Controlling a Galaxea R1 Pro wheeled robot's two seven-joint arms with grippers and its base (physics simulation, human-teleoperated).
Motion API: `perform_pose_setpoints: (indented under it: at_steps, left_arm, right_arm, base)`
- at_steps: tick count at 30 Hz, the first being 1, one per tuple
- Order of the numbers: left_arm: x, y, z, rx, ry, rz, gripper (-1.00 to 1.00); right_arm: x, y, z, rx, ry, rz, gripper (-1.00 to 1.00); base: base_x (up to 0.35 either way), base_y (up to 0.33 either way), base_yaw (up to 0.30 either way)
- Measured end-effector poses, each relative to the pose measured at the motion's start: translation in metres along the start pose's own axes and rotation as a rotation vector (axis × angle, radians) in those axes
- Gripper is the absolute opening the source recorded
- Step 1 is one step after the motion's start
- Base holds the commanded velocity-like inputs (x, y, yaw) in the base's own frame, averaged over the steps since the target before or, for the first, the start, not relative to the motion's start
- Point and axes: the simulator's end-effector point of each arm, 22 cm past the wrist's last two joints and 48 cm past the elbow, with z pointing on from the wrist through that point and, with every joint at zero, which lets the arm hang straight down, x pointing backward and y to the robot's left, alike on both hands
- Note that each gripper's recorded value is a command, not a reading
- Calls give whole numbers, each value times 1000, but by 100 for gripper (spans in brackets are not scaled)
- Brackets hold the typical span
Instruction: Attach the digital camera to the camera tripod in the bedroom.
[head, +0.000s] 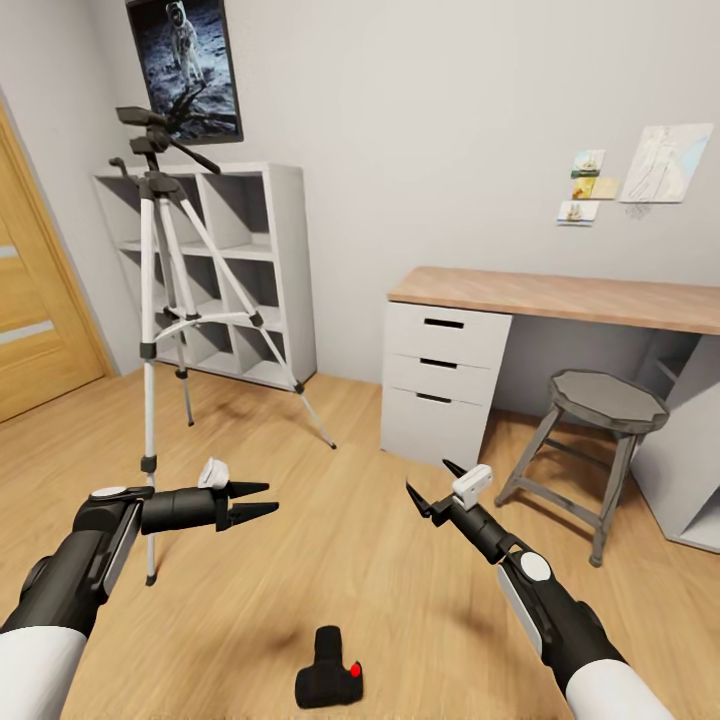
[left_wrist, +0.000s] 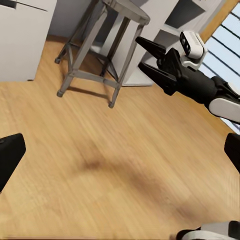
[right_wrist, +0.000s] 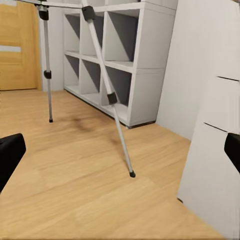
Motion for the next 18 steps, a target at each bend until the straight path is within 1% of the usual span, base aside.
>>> perform_pose_setpoints:
  at_steps: [18]
  left_arm:
    - [31, 25, 11, -3, 30, -67, 100]
  right_arm:
    - [47, 4, -1, -6, 62, 38, 100]
  base:
    - [0, 0, 0]
